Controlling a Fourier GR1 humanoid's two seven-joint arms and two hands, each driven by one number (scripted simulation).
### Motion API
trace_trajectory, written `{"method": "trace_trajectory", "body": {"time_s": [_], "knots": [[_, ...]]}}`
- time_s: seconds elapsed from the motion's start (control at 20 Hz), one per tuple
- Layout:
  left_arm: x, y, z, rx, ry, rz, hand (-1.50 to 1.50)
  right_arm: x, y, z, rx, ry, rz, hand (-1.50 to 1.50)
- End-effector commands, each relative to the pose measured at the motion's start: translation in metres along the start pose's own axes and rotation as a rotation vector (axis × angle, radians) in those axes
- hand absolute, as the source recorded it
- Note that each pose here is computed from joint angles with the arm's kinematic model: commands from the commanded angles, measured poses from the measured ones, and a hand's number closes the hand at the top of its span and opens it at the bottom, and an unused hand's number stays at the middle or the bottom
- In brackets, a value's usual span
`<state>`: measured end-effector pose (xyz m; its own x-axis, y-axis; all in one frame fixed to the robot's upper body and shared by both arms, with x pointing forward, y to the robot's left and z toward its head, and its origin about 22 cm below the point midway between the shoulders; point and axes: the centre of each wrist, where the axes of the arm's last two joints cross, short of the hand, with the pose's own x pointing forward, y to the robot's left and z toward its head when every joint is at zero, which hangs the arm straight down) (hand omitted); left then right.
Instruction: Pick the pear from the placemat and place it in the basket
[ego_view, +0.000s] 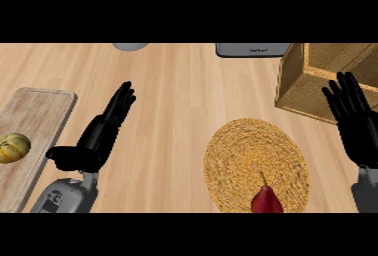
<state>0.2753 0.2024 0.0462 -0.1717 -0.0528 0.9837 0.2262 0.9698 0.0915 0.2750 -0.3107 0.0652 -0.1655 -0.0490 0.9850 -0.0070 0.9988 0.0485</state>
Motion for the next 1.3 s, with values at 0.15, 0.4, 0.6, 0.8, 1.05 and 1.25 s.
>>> {"method": "trace_trajectory", "body": {"time_s": [0.15,0.4,0.6,0.8,1.05,1.25], "knots": [[0.019,0.063,-0.003,0.131,-0.012,-0.256,0.0,0.023,0.078,0.018,0.372,-0.293,0.103,1.5],[0.011,0.071,0.006,0.115,0.033,-0.329,0.0,0.004,0.183,0.062,0.523,-0.394,-0.291,1.5],[0.009,0.089,0.015,0.17,0.065,-0.344,0.0,-0.006,0.217,0.099,0.41,-0.536,0.005,-1.5],[0.011,0.095,0.016,0.204,0.077,-0.375,0.0,0.001,0.199,0.105,0.215,-0.617,0.303,-1.5],[0.006,0.104,0.028,0.238,0.1,-0.389,0.0,-0.002,0.156,0.114,0.103,-0.533,0.707,-1.5],[0.014,0.112,0.028,0.249,0.099,-0.388,0.0,0.0,0.11,0.125,0.235,-0.401,1.09,-1.5]]}}
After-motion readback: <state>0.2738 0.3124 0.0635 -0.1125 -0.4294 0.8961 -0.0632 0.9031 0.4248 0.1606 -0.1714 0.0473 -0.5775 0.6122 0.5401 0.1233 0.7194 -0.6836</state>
